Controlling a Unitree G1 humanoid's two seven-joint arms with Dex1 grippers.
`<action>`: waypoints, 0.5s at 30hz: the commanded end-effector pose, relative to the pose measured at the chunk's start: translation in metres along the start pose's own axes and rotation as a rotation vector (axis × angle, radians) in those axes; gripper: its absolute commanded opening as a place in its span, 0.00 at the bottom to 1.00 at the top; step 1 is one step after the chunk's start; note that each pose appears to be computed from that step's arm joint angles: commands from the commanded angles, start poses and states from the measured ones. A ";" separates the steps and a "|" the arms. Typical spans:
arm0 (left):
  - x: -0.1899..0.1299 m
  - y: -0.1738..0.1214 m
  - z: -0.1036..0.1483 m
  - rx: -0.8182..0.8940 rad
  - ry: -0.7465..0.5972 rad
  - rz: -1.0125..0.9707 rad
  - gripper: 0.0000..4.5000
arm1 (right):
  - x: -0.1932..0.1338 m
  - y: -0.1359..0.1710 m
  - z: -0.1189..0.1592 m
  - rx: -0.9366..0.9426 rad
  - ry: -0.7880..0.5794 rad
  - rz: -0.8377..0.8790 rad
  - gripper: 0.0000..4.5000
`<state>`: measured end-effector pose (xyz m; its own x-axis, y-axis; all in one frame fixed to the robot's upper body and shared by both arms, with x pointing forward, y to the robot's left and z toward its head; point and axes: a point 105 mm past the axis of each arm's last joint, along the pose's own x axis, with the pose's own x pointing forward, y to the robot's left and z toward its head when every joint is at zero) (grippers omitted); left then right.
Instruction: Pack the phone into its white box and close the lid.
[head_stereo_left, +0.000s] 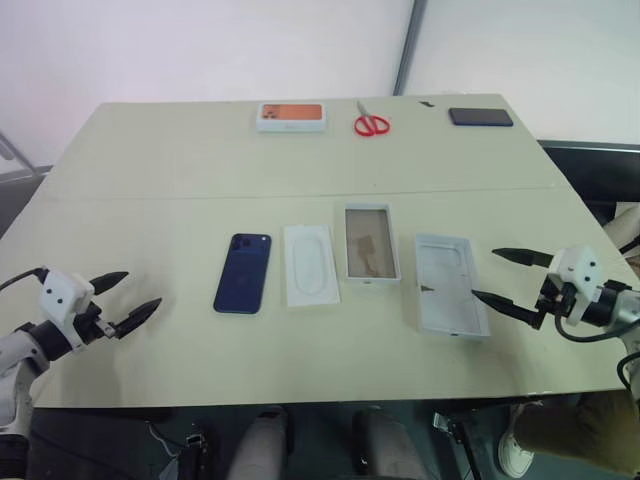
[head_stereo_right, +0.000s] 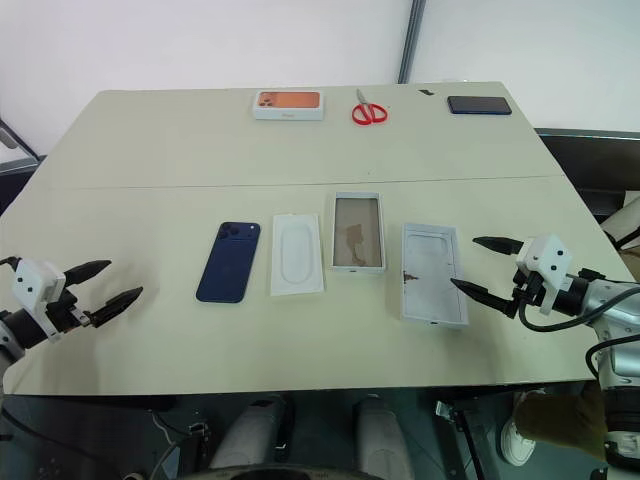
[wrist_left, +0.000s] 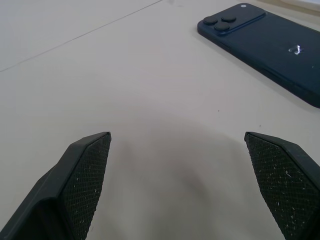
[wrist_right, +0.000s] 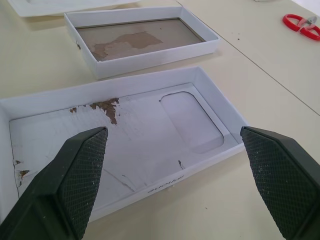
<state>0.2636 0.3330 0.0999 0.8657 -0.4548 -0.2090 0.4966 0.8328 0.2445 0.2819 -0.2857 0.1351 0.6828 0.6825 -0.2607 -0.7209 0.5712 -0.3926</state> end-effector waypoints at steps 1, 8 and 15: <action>-0.003 0.009 0.008 0.055 -0.004 0.021 1.00 | -0.004 -0.007 0.010 -0.045 -0.009 -0.020 0.99; -0.001 0.009 0.007 0.036 0.011 0.014 1.00 | -0.001 -0.006 0.009 -0.049 -0.007 -0.017 0.99; 0.000 0.008 0.008 0.031 0.001 0.010 1.00 | 0.000 -0.009 0.011 -0.053 -0.011 -0.016 0.99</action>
<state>0.2668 0.3359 0.0984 0.8671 -0.4444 -0.2252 0.4916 0.8364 0.2425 0.2848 -0.2839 0.1364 0.6844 0.6809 -0.2606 -0.7182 0.5682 -0.4016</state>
